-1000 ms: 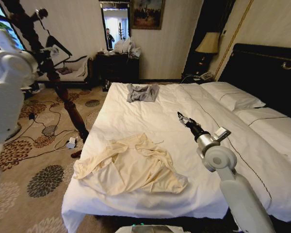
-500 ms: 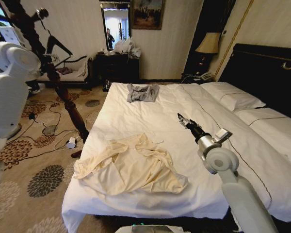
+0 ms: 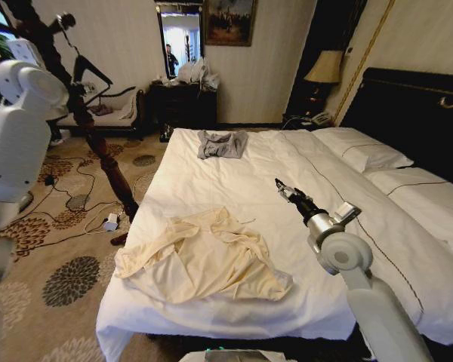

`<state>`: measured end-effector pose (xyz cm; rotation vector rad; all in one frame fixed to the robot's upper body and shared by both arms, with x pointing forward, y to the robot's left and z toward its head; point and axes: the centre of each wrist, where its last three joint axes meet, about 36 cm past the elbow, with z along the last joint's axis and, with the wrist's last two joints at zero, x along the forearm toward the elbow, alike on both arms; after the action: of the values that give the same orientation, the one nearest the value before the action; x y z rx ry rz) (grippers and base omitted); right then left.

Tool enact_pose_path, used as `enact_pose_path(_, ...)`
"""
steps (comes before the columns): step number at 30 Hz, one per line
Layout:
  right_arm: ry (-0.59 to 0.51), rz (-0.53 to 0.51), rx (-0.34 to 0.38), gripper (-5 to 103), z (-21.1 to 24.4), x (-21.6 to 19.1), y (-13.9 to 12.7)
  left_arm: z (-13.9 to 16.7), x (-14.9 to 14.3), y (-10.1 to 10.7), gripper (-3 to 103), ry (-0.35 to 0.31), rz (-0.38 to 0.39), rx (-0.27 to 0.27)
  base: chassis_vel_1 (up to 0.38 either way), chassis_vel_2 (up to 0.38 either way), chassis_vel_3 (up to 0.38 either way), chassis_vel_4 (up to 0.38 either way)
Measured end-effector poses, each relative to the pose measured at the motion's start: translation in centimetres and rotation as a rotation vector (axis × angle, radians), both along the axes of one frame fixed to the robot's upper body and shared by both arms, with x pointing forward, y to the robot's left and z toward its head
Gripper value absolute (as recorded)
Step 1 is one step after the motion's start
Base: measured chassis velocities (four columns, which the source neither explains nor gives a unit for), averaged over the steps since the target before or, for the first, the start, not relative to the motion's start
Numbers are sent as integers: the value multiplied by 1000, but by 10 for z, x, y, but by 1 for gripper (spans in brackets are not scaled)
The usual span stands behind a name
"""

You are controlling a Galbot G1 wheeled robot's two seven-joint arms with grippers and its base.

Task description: Pick up the clothes from the bed and hang them on the clothes hanger.

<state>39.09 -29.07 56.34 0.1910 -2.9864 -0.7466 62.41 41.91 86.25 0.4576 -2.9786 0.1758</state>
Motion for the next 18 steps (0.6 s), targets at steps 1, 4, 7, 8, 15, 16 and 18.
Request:
enact_pose_path(1, 2, -1, 0, 100, 0, -1, 0, 0, 0, 0, 76, -1, -3, 0, 0, 0, 0, 0)
enact_pose_path(4, 6, 0, 1, 100, -2, -3, 1, 1, -1, 0, 60, -4, -8, 2, 0, 0, 0, 0)
enact_pose_path(7, 5, 0, 3, 100, -1, -4, 2, 3, -2, 1, 49, -12, -11, 0, 0, 0, 0, 0)
enact_pose_path(8, 5, 0, 3, 100, -1, -4, 2, 3, -2, 1, 49, -12, -11, 0, 0, 0, 0, 0)
enact_pose_path(15, 6, -1, 0, 100, -1, -7, 3, 8, -11, 7, 22, -47, -33, -1, 0, 0, 0, 0)
enact_pose_path(16, 6, -3, -3, 100, -2, -7, 3, 9, -13, 9, 18, -63, -41, -4, 0, 0, 0, 0)
enact_pose_path(18, 5, -3, -5, 100, -2, -8, 4, 10, -14, 9, 18, -74, -45, -6, 0, 0, 0, 0)
